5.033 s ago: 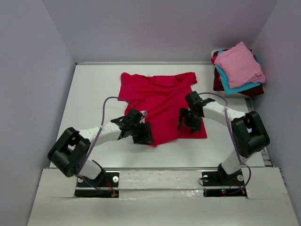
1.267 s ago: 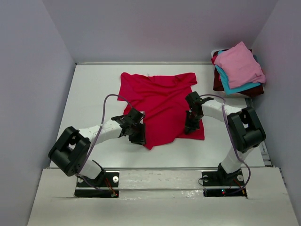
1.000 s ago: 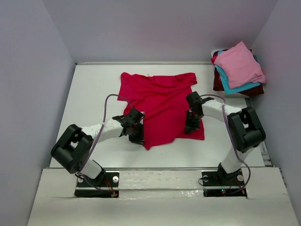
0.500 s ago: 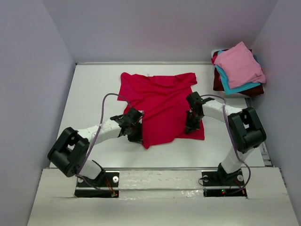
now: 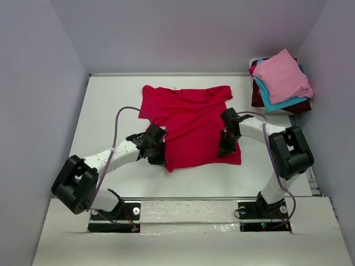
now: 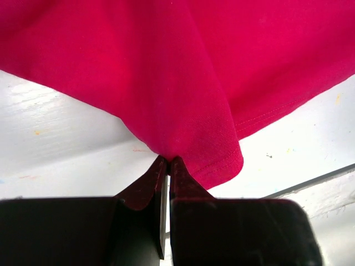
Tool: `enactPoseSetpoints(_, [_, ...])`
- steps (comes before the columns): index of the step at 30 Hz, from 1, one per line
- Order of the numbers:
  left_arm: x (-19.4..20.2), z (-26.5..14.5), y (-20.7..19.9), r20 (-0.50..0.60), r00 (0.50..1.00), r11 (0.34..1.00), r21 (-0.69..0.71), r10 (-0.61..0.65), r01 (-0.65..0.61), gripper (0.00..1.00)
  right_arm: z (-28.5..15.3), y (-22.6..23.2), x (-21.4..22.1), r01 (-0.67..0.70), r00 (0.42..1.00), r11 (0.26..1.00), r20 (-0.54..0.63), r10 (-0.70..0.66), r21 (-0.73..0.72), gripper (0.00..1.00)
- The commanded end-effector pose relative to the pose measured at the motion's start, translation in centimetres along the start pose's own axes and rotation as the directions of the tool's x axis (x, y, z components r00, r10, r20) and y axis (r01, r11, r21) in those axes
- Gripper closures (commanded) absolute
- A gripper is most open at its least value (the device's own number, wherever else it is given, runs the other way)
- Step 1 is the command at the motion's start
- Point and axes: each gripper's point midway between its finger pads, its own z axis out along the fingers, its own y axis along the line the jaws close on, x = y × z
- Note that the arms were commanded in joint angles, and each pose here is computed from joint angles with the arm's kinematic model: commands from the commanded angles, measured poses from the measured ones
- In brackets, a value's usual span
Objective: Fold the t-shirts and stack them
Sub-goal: Flatten the tshirt out
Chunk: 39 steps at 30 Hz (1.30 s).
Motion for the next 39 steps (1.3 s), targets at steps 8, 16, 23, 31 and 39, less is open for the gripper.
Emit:
enactPoseSetpoints(8, [-2.5, -2.4, -0.1, 0.049, 0.998, 0.998, -0.061, 0.026, -0.023, 0.87, 1.8, -3.7, -0.9, 0.019, 1.0, 0.984, 0.018, -0.022, 0.178, 0.93])
enactPoseSetpoints(16, [-2.6, -2.6, 0.7, 0.034, 0.999, 0.992, -0.12, 0.03, -0.026, 0.81, 1.6, -4.0, -1.5, 0.013, 1.0, 0.983, 0.022, -0.017, 0.186, 0.93])
enactPoseSetpoints(23, [-2.6, -2.8, 0.6, 0.034, 0.999, 0.992, -0.12, 0.03, -0.026, 0.64, 1.7, -4.1, -1.5, 0.022, 1.0, 0.982, 0.015, -0.025, 0.189, 0.93])
enactPoseSetpoints(31, [-2.5, -2.9, 0.6, 0.024, 0.999, 0.993, -0.117, 0.032, -0.029, 0.78, 2.0, -4.6, -1.8, 0.018, 1.0, 0.981, 0.009, -0.02, 0.193, 0.93])
enactPoseSetpoints(39, [-1.5, -1.6, 0.1, -0.019, 1.0, 0.997, -0.071, 0.024, -0.025, 0.49, 2.0, -4.8, -1.9, 0.021, 1.0, 0.981, 0.007, -0.022, 0.191, 0.93])
